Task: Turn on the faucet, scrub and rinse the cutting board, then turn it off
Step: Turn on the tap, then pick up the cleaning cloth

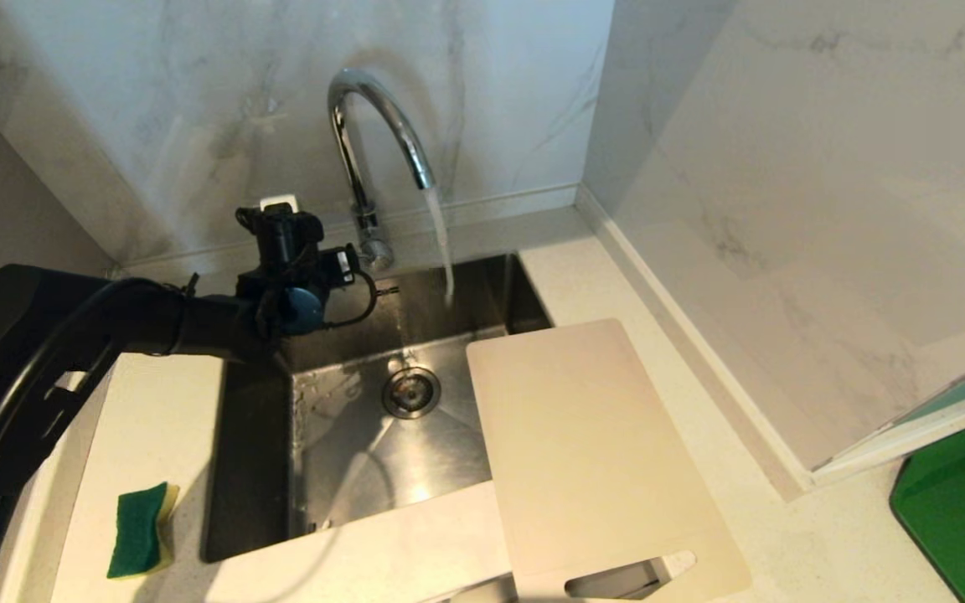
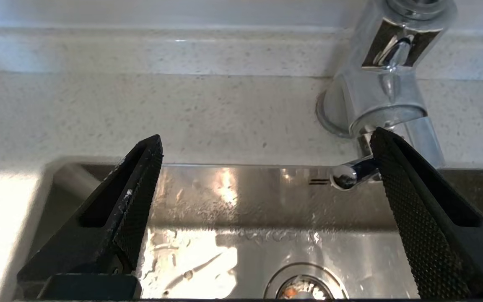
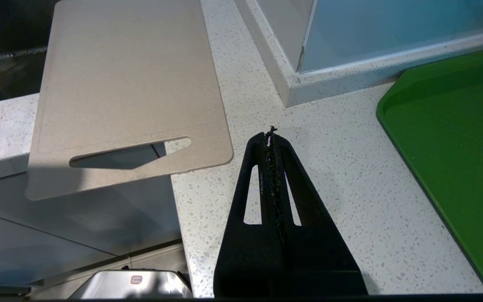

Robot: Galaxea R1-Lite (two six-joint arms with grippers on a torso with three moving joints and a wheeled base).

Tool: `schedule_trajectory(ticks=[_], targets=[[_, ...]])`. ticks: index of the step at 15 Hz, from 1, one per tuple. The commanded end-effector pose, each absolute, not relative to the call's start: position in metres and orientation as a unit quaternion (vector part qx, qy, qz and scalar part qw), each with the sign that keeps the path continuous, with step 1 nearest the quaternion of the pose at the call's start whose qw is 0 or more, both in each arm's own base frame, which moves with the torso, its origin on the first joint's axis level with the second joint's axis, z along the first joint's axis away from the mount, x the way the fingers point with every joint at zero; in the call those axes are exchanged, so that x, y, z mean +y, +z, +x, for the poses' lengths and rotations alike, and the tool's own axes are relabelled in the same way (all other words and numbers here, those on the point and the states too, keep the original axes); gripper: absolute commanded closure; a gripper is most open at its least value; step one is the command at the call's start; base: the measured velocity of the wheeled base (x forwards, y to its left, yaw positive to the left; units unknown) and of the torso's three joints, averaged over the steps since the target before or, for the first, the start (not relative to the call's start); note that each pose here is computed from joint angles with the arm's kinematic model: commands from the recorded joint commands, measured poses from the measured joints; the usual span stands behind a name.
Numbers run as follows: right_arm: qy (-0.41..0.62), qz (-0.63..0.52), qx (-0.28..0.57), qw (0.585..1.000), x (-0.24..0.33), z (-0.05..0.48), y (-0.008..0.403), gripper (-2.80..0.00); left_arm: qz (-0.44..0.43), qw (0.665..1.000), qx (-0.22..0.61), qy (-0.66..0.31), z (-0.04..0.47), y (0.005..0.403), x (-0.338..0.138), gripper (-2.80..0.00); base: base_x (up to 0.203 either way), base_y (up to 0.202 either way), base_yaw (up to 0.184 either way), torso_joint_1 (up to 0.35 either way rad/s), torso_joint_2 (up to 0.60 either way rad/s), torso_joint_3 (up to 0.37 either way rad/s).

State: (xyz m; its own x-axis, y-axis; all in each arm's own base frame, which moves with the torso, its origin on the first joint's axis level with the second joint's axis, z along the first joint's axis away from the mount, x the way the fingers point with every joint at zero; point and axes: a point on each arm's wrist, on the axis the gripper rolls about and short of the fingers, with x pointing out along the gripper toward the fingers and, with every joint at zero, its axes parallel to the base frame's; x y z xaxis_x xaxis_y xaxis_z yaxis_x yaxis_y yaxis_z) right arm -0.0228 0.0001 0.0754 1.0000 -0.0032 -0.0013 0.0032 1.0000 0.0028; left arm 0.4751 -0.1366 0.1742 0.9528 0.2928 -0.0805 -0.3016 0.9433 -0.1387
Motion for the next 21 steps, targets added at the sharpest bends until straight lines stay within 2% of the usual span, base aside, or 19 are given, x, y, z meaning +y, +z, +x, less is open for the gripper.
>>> schedule_trajectory(ticks=[1,8,10,16,17,21], targets=[[-0.002,0.002,0.001,1.0,0.0,-0.023,0.075,0.0,-0.069,0.985,0.047,0.15,0.465,0.172,-0.136,-2.8,0.0,0.0,0.0,0.0,0.0,0.0],[-0.002,0.002,0.002,1.0,0.0,-0.023,0.075,0.0,-0.086,0.987,0.027,0.135,0.458,0.189,-0.139,-2.8,0.0,0.0,0.0,0.0,0.0,0.0],[-0.002,0.002,0.001,1.0,0.0,-0.023,0.075,0.0,-0.093,0.988,0.012,0.125,0.45,0.206,-0.143,-2.8,0.0,0.0,0.0,0.0,0.0,0.0],[-0.002,0.002,0.001,1.0,0.0,-0.023,0.075,0.0,-0.119,0.988,-0.057,0.08,0.405,0.289,-0.149,-2.8,0.0,0.0,0.0,0.0,0.0,0.0],[-0.001,0.002,0.002,1.0,0.0,-0.023,0.075,0.0,-0.119,0.988,-0.059,0.074,0.397,0.299,-0.146,0.0,0.0,0.0,0.0,0.0,0.0,0.0],[-0.002,0.002,0.002,1.0,0.0,-0.023,0.075,0.0,-0.105,0.992,-0.032,0.056,0.366,0.321,-0.134,0.0,0.0,0.0,0.0,0.0,0.0,0.0]])
